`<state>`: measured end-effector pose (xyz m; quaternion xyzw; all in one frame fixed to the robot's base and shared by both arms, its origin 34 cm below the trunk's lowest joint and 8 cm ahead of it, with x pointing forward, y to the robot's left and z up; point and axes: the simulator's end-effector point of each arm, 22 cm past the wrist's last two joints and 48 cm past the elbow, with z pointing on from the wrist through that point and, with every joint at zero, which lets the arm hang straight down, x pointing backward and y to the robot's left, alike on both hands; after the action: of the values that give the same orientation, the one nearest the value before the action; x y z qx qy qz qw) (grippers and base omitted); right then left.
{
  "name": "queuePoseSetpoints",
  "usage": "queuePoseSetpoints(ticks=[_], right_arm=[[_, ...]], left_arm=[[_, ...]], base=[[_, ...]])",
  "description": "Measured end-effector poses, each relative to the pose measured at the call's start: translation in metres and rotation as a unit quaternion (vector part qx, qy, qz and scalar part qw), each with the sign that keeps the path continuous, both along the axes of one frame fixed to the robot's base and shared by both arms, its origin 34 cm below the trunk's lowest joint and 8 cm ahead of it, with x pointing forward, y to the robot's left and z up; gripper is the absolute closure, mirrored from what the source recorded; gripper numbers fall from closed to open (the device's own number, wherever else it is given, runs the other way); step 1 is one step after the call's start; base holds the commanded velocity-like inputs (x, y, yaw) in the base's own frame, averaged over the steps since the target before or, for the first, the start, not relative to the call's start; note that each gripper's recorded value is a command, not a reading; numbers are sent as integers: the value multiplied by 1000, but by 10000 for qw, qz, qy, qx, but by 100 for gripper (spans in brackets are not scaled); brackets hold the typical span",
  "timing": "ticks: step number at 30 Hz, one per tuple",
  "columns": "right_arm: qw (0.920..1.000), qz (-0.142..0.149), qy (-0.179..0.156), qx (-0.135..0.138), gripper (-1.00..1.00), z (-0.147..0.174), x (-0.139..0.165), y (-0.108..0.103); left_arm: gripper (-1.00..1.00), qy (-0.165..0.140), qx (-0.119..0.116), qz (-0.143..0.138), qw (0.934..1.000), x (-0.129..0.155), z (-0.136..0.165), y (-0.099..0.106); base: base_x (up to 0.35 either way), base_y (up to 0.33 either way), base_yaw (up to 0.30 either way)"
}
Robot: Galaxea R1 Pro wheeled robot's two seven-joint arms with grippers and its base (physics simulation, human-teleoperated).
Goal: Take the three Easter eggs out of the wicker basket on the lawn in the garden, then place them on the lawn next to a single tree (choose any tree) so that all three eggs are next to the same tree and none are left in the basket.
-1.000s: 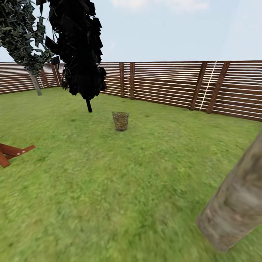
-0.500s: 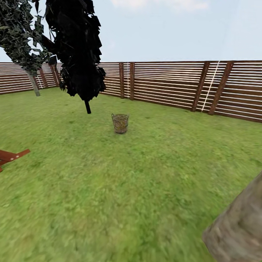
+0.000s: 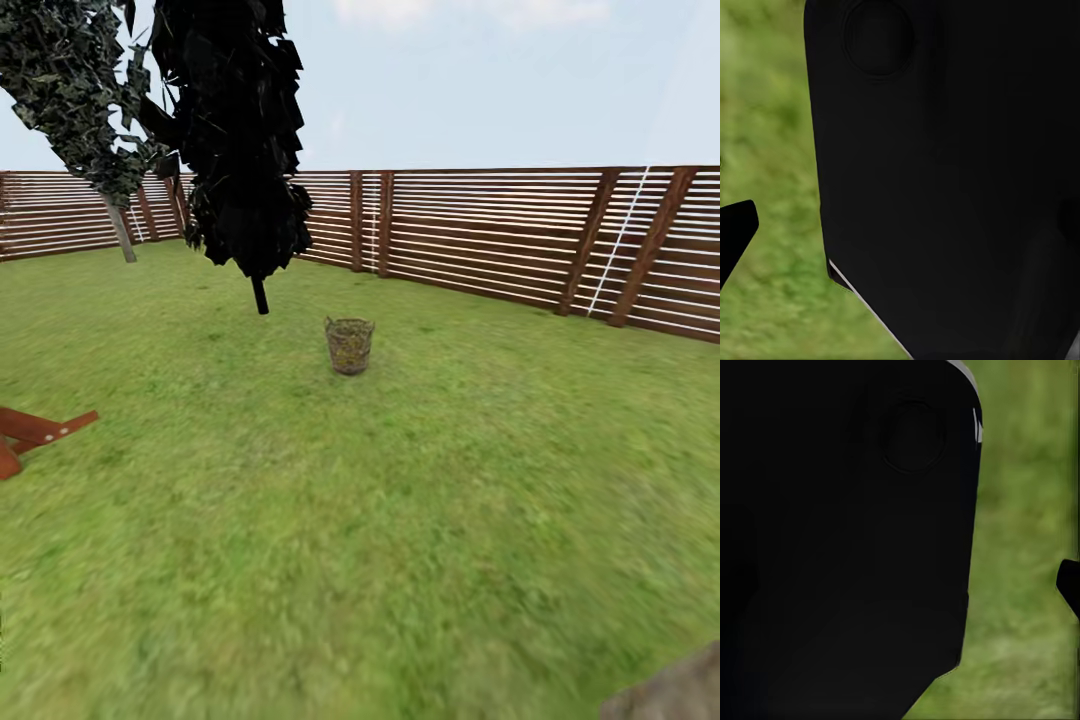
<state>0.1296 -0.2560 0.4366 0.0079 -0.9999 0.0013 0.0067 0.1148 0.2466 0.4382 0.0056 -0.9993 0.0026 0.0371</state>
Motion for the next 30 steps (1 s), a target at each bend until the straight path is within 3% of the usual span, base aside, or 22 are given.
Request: queuePoseSetpoints(ticks=[30], right_arm=[[10000,-3,7,-2,-100,0,0,0]], left_arm=[[-100,0,0,-1,10000,0,0,0]], base=[[336,0,53]])
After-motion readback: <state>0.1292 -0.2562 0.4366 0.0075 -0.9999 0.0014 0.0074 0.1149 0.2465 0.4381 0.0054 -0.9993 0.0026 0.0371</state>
